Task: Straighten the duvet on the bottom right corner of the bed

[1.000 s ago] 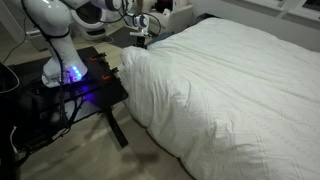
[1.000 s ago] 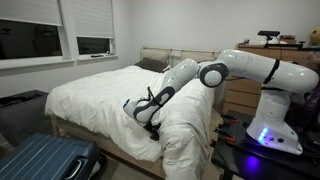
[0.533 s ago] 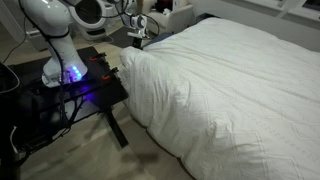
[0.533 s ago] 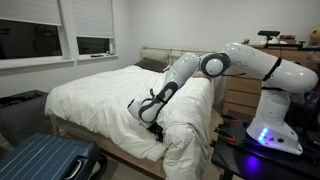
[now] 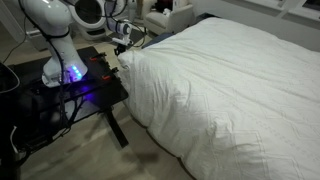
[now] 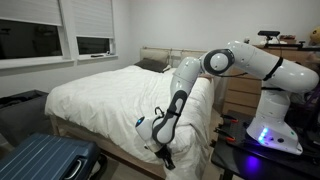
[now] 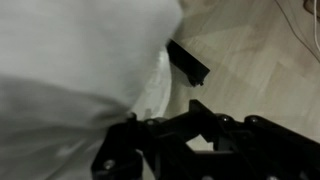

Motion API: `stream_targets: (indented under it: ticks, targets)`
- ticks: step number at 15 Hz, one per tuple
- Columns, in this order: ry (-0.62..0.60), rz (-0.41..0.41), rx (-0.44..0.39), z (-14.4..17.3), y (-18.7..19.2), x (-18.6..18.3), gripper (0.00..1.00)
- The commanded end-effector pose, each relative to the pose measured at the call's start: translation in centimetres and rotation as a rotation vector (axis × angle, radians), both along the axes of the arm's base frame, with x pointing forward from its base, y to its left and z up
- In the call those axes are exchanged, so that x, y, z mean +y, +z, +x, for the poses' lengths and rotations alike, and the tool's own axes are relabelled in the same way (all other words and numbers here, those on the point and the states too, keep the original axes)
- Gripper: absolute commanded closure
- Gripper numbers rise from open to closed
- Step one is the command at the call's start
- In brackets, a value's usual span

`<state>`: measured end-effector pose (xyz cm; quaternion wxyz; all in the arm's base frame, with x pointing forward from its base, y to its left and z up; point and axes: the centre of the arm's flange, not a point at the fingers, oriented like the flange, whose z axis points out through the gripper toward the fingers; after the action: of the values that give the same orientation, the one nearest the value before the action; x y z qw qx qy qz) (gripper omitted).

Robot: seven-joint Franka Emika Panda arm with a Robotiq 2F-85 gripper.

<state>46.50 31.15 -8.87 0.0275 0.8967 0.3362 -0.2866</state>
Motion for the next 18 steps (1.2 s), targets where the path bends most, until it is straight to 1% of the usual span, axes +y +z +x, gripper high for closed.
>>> stream_targets:
  ticks: [1,2,4,6,8,10,12,14,18]
  targets:
    - [0.002,0.025,-0.068,-7.0,-2.8,3.1,1.0]
    - [0.002,0.027,-0.098,-8.2,-3.6,3.8,1.0]
    - [0.0,0.033,-0.168,-9.7,-4.5,4.4,1.0]
    - [-0.026,0.049,-0.258,-8.8,-4.0,4.6,1.0]
    - [-0.08,0.096,-0.362,-6.5,-1.9,4.4,1.0]
    - [-0.126,0.14,-0.476,-3.8,1.0,4.2,1.0]
    - [-0.169,0.179,-0.576,-1.2,4.7,3.8,1.0]
    - [-0.197,0.19,-0.62,0.7,8.7,3.1,1.0]
    - [-0.239,0.164,-0.665,3.0,16.5,2.1,1.0]
